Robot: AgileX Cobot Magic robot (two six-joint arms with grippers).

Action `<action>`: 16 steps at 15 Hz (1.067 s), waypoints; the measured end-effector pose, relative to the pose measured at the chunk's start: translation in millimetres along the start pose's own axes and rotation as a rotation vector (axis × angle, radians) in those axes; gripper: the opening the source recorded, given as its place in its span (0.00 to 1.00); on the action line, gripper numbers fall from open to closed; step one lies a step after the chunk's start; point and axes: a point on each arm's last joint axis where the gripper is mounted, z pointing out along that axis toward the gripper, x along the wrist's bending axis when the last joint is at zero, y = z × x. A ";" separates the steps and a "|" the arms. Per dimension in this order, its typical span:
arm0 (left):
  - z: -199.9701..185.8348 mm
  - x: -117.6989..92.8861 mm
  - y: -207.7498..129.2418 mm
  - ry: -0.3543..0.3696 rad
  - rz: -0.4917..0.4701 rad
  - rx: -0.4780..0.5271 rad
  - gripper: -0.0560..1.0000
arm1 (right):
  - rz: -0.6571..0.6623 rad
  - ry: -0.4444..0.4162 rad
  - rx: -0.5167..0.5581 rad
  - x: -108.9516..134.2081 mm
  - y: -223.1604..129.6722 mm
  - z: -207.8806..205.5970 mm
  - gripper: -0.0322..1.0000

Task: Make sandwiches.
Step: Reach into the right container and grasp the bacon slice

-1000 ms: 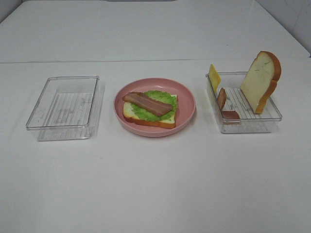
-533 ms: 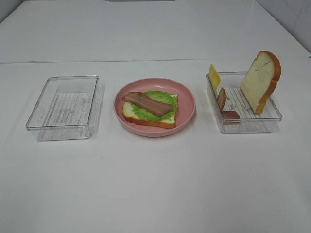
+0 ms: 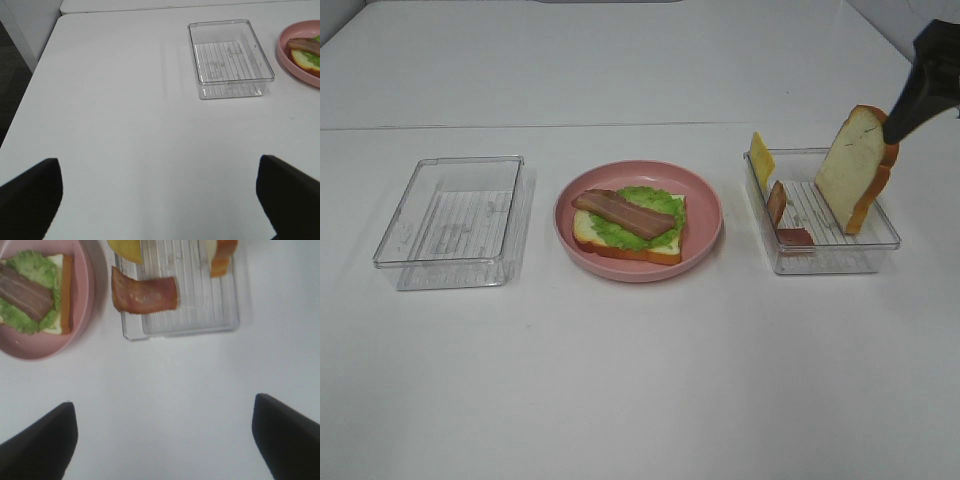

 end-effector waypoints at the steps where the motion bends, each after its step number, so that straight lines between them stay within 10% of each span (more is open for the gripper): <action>1: 0.0 0.0 0.1 0.000 0.000 -0.001 0.97 | -0.009 0.003 0.012 3.3 6.3 7.9 0.91; 7: 0.0 0.0 0.7 0.000 0.000 -0.008 0.97 | -0.176 0.001 0.109 71.8 57.8 101.4 0.91; 16: 0.0 0.8 0.8 0.009 0.006 -0.009 0.97 | -0.187 -0.058 0.269 63.8 62.6 177.6 0.91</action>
